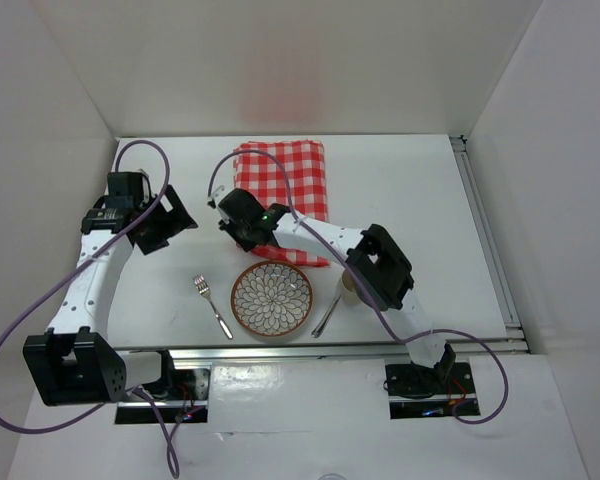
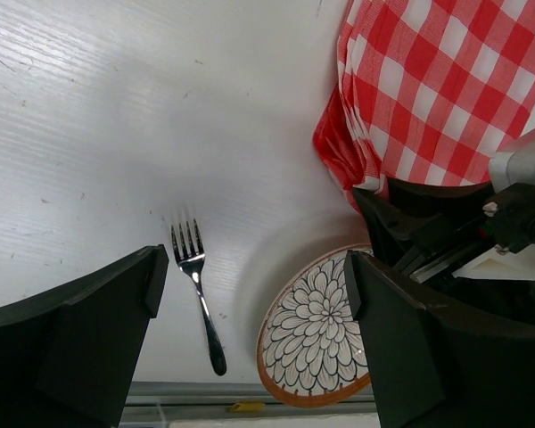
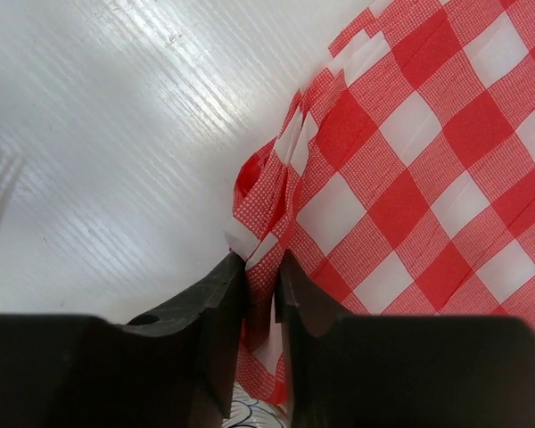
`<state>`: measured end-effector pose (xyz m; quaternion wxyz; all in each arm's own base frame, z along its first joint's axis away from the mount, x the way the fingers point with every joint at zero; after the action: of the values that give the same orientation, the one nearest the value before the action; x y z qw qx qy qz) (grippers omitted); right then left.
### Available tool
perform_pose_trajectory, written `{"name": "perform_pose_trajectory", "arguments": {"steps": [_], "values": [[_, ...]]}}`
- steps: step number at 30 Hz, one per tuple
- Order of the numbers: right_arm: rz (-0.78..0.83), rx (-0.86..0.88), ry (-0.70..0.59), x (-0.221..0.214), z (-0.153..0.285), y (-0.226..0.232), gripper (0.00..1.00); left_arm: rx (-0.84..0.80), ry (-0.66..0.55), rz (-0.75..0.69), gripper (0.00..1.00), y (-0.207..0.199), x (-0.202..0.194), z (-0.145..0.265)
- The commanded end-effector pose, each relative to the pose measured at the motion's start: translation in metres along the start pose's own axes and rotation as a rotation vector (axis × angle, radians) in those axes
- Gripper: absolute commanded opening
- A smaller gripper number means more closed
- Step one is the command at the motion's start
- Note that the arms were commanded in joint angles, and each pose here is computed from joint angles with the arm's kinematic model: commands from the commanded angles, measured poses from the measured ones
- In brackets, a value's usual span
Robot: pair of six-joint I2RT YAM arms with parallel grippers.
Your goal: Set the dinner table for one person
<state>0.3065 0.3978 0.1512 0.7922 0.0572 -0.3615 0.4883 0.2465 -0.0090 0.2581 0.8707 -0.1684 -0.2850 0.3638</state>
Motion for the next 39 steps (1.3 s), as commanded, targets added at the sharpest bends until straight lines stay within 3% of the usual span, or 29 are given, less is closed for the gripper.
{"name": "perform_pose_trajectory", "arguments": {"steps": [1, 2, 3, 5, 6, 7, 9, 10, 13, 14, 17, 19, 21, 25, 27, 29, 32, 35, 36, 39], "values": [[-0.042, -0.004, -0.088, 0.024, 0.022, -0.011, 0.34, -0.036, -0.006, -0.024, 1.0, -0.003, 0.005, -0.001], [-0.04, 0.008, -0.082, 0.022, 0.02, -0.01, 0.35, -0.036, -0.006, -0.024, 1.0, -0.003, 0.005, -0.001], [-0.04, 0.008, -0.082, 0.022, 0.02, -0.01, 0.25, -0.03, 0.001, -0.022, 1.0, -0.001, 0.003, -0.003], [-0.048, 0.01, -0.073, 0.019, 0.017, -0.008, 0.24, -0.042, 0.0, -0.024, 1.0, -0.003, 0.003, -0.003], [-0.047, 0.022, -0.075, 0.02, 0.017, -0.007, 0.29, -0.042, 0.0, -0.024, 1.0, -0.003, 0.003, -0.003], [-0.065, 0.017, -0.073, 0.019, 0.016, -0.011, 0.45, -0.042, 0.0, -0.024, 1.0, -0.003, 0.003, -0.003], [-0.064, 0.031, -0.078, 0.019, 0.019, -0.011, 0.45, -0.036, 0.007, -0.023, 1.0, -0.001, 0.002, -0.004], [-0.075, 0.032, -0.078, 0.019, 0.019, -0.01, 0.39, -0.043, 0.013, -0.023, 1.0, -0.001, 0.001, -0.004], [-0.093, 0.033, -0.1, 0.022, 0.025, -0.015, 0.41, -0.037, 0.02, -0.021, 1.0, 0.001, -0.001, -0.006], [-0.099, 0.042, -0.102, 0.021, 0.025, -0.019, 0.34, -0.037, 0.02, -0.021, 1.0, 0.001, -0.001, -0.006], [-0.099, 0.033, -0.1, 0.021, 0.024, -0.019, 0.28, -0.044, 0.026, -0.021, 1.0, 0.001, -0.002, -0.008], [-0.107, 0.052, -0.093, 0.02, 0.025, -0.017, 0.38, -0.038, 0.033, -0.02, 1.0, 0.003, -0.003, -0.009], [-0.106, 0.061, -0.095, 0.02, 0.025, -0.017, 0.6, -0.032, 0.04, -0.018, 1.0, 0.004, -0.003, -0.012], [-0.115, 0.063, -0.085, 0.017, 0.024, -0.015, 0.67, -0.039, 0.046, -0.018, 1.0, 0.004, -0.005, -0.013], [-0.114, 0.074, -0.088, 0.017, 0.026, -0.015, 0.63, -0.032, 0.052, -0.016, 1.0, 0.005, -0.005, -0.016], [-0.114, 0.074, -0.088, 0.017, 0.026, -0.015, 0.49, -0.026, 0.059, -0.015, 1.0, 0.007, -0.007, -0.017], [-0.123, 0.075, -0.086, 0.016, 0.028, -0.014, 0.4, -0.03, 0.064, -0.022, 1.0, 0.005, -0.008, -0.017], [-0.124, 0.072, -0.098, 0.019, 0.033, -0.016, 0.2, -0.029, 0.078, -0.02, 1.0, 0.008, -0.012, -0.021], [-0.135, 0.07, -0.112, 0.022, 0.039, -0.017, 0.08, -0.033, 0.083, -0.028, 1.0, 0.006, -0.014, -0.021], [-0.152, 0.067, -0.148, 0.03, 0.054, -0.025, 0.05, -0.054, 0.114, -0.029, 0.99, 0.003, -0.022, -0.028]]}}
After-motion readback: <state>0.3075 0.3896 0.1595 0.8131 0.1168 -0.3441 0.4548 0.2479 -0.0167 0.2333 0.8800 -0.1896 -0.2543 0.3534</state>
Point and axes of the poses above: each gripper's point midway between its finger pads, its own z axis back along the fingers, its own y axis along the line the jaws close on, x = y × z, the point moved 10 cm from there along z, back along the fingers, and after that the axes turned 13 degrees about z, right-handed, at the moved point
